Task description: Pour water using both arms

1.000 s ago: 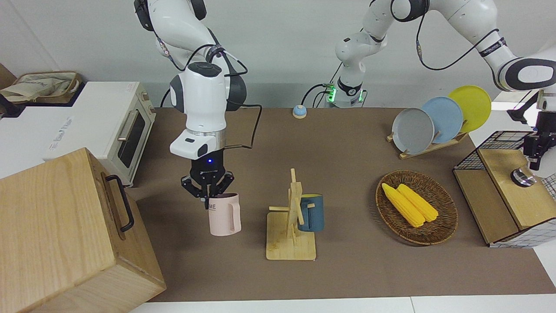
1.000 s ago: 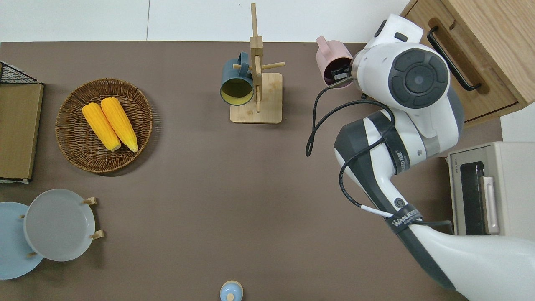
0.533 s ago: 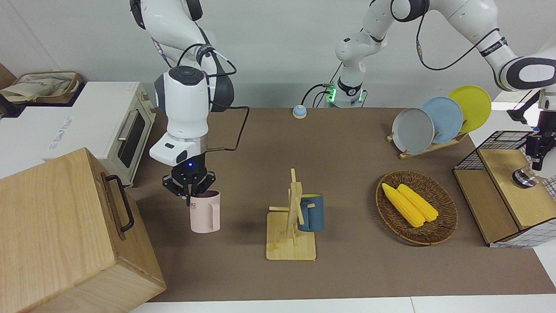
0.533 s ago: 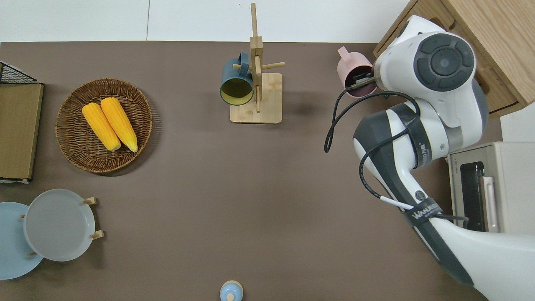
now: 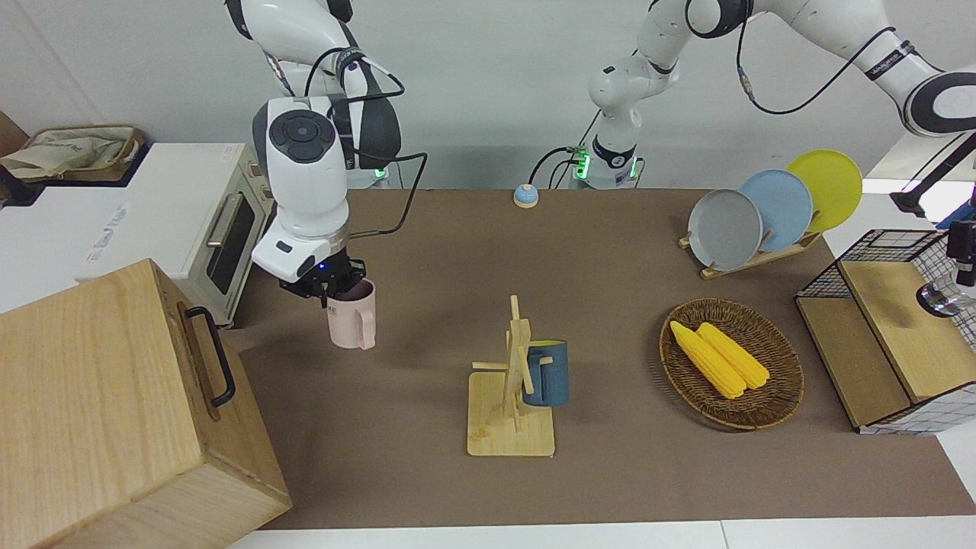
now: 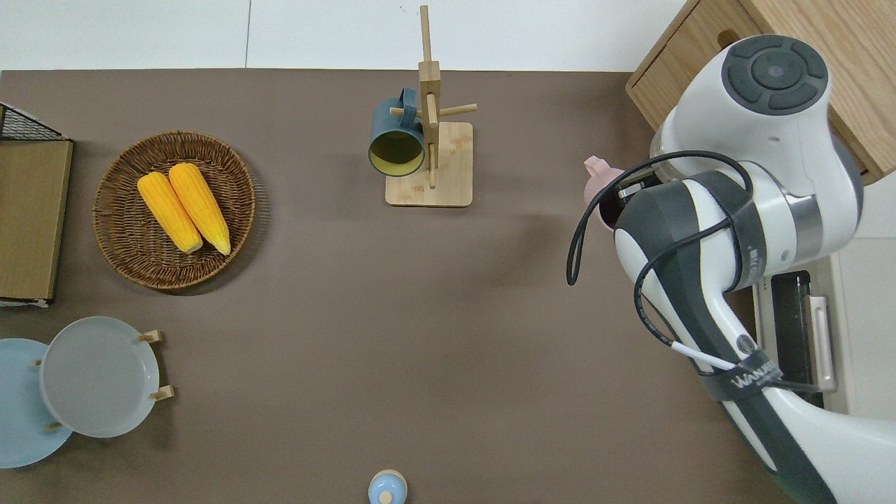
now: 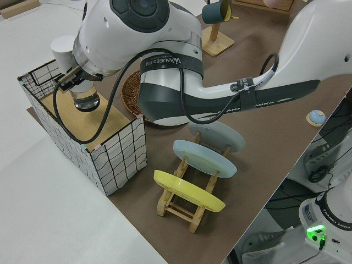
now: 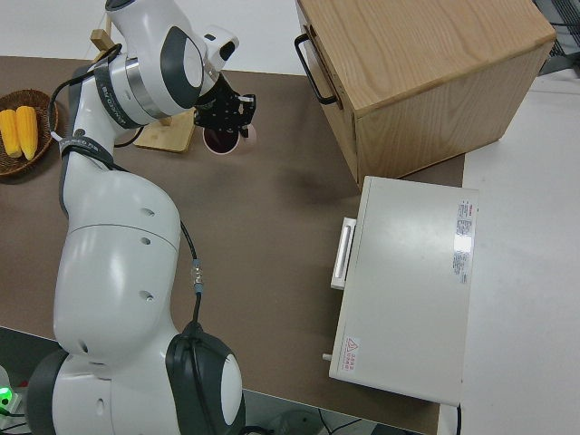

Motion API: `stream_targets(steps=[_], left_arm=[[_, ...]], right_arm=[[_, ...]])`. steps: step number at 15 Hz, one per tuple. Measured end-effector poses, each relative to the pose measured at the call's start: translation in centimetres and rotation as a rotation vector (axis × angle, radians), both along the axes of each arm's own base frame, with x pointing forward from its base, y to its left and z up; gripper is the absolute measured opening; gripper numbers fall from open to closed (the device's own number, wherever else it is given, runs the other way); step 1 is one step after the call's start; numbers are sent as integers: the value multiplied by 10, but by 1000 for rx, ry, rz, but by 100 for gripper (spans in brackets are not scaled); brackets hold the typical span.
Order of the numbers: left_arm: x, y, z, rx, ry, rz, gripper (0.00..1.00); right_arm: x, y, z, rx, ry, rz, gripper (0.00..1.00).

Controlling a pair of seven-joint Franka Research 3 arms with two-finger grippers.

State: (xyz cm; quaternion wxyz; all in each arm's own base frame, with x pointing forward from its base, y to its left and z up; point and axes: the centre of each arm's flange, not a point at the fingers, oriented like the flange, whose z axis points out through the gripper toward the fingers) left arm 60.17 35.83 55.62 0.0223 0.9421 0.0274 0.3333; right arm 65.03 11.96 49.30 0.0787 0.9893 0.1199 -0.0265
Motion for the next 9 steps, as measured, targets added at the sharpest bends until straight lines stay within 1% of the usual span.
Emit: stream_targets(steps=[2, 3, 4, 5, 6, 7, 9], left_arm=[[-2, -1, 10, -9, 12, 4, 63], [-3, -2, 17, -9, 12, 8, 63], [-5, -4, 24, -5, 10, 12, 63], [-7, -5, 31, -3, 9, 14, 63], [-10, -7, 40, -3, 6, 18, 63], [-13, -9, 47, -4, 1, 23, 63], [-17, -13, 57, 0, 6, 34, 63]], right_arm=[[-16, 4, -7, 42, 82, -25, 7], [-26, 7, -12, 65, 125, -55, 7], [-34, 11, -16, 81, 160, -91, 7], [-40, 17, -19, 96, 187, -123, 7], [-47, 28, -21, 111, 210, -162, 7], [-53, 42, -22, 115, 220, -194, 7], [-66, 83, -25, 118, 234, -251, 7]])
